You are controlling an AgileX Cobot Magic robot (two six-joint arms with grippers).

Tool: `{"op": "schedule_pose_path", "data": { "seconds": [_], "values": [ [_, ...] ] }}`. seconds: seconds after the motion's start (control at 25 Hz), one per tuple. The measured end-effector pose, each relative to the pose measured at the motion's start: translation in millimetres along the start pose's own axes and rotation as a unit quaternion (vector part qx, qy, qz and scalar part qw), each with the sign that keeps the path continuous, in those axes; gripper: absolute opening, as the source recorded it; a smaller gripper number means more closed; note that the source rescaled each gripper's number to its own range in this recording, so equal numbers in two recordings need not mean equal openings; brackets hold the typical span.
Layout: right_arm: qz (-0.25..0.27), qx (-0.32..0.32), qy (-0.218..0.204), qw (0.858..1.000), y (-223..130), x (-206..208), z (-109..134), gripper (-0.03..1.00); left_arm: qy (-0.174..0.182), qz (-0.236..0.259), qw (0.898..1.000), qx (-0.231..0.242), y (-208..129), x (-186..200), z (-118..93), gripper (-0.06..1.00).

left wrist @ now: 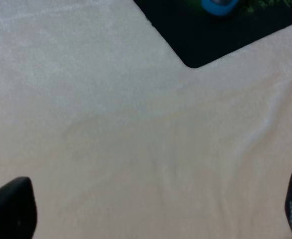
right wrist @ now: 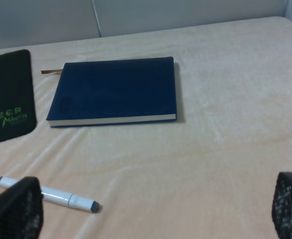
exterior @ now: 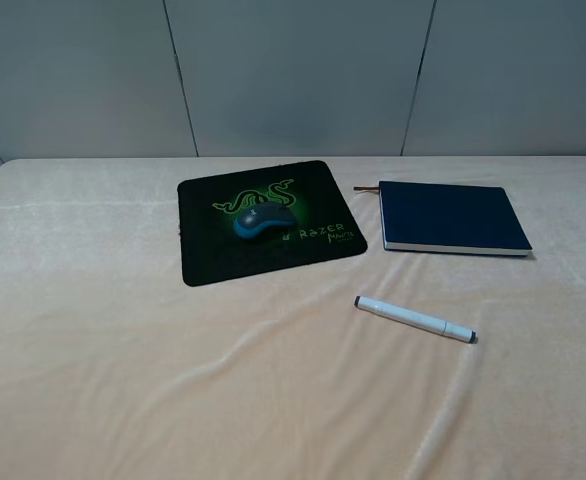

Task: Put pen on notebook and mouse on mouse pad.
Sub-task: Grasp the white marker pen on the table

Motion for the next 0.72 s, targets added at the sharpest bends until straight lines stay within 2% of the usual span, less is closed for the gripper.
{"op": "schedule_pose_path", "data": {
  "seconds": [0.72],
  "values": [
    [0.0, 0.0, 0.0, 1.0, 0.0, 0.0, 0.0, 1.0, 0.0, 0.0, 1.0, 0.0, 0.0, 0.0, 0.0, 1.0]
  ]
}}
Point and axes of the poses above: a point on each arm's last joint axis where the gripper is mounted, x pointing back along that axis away from the gripper, z along the wrist's bending axis when the last joint is at zero, y = z × x, the point moved 10 cm from there along -x, pointing out along that axis toward the gripper, and after that the axes turned 14 degrees about -x, right-handed, at the moved point
